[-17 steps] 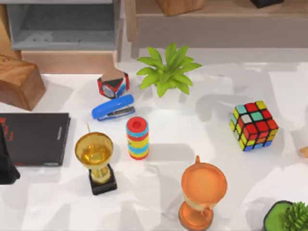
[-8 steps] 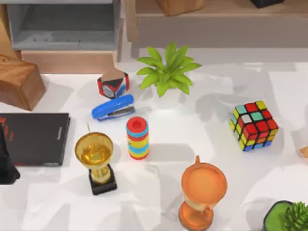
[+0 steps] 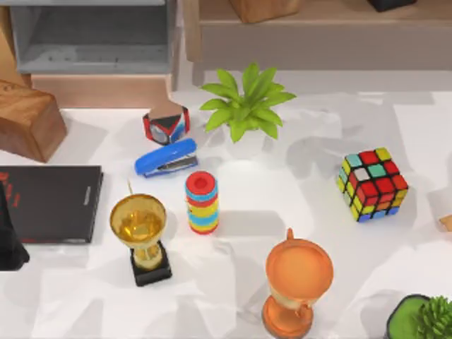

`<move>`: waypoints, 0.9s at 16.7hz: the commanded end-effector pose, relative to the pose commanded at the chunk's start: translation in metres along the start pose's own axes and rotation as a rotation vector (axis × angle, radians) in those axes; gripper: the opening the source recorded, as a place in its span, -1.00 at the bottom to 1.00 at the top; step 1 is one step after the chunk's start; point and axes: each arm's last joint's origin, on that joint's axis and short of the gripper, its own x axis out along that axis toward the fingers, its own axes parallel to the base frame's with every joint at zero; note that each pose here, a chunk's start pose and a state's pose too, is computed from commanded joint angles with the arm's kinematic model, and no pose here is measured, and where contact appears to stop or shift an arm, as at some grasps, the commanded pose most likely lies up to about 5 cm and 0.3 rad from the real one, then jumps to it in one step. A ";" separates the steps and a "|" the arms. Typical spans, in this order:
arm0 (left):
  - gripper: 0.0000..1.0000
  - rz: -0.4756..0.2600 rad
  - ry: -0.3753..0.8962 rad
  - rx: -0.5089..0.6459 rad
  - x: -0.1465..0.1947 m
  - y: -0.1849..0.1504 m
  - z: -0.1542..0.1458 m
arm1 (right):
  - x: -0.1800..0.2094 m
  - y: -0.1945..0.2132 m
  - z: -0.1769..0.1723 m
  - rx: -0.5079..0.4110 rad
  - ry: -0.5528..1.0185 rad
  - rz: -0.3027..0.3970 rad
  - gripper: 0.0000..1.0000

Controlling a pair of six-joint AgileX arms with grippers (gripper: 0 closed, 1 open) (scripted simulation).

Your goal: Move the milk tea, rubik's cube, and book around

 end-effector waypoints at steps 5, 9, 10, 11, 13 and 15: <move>1.00 0.000 0.000 0.000 0.000 0.000 0.000 | -0.001 -0.001 0.001 0.001 -0.003 0.000 -1.00; 1.00 0.000 0.000 0.000 0.000 0.000 0.000 | -0.026 -0.001 0.011 -0.001 -0.015 0.005 -1.00; 1.00 0.000 0.000 0.000 0.000 0.000 0.000 | -0.036 -0.002 0.010 0.000 -0.007 -0.003 -1.00; 1.00 0.000 0.000 0.000 0.000 0.000 0.000 | -0.047 -0.004 0.007 0.003 0.008 -0.011 -1.00; 1.00 0.000 0.000 0.000 0.000 0.000 0.000 | -0.067 -0.003 0.006 0.005 0.018 -0.012 -1.00; 1.00 0.000 0.000 0.000 0.000 0.000 0.000 | -0.078 -0.002 0.010 0.002 0.003 -0.008 -1.00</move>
